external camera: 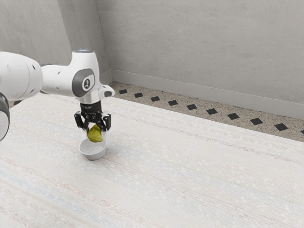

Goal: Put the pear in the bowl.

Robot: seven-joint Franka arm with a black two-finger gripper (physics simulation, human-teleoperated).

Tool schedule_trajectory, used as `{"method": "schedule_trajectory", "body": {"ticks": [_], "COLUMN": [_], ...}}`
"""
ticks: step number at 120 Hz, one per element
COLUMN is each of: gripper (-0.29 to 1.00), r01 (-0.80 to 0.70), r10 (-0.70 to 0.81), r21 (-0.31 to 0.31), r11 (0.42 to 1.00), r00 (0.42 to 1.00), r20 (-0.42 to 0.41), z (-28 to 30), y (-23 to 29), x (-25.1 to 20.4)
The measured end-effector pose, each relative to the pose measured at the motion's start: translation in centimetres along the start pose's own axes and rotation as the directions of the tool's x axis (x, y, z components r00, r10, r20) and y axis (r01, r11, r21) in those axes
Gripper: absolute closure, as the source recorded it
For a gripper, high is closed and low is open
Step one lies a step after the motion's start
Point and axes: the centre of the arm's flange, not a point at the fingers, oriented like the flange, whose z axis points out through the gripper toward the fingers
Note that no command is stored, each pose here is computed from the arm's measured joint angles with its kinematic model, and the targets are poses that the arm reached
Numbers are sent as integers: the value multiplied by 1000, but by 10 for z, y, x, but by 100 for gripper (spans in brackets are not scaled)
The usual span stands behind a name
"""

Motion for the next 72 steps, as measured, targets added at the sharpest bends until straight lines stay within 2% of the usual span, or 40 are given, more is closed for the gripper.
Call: {"method": "schedule_trajectory", "body": {"ticks": [34,62,72], "gripper": [42,43,36], "r01": [-14,-42,-51], "r10": [13,41,50], "r21": [20,23,23], "r11": [1000,999,998], "r00": [998,998,997], "r20": [60,55,53], "z": [34,34,33], "y": [-24,-26,-25], "x": [0,4,5]}}
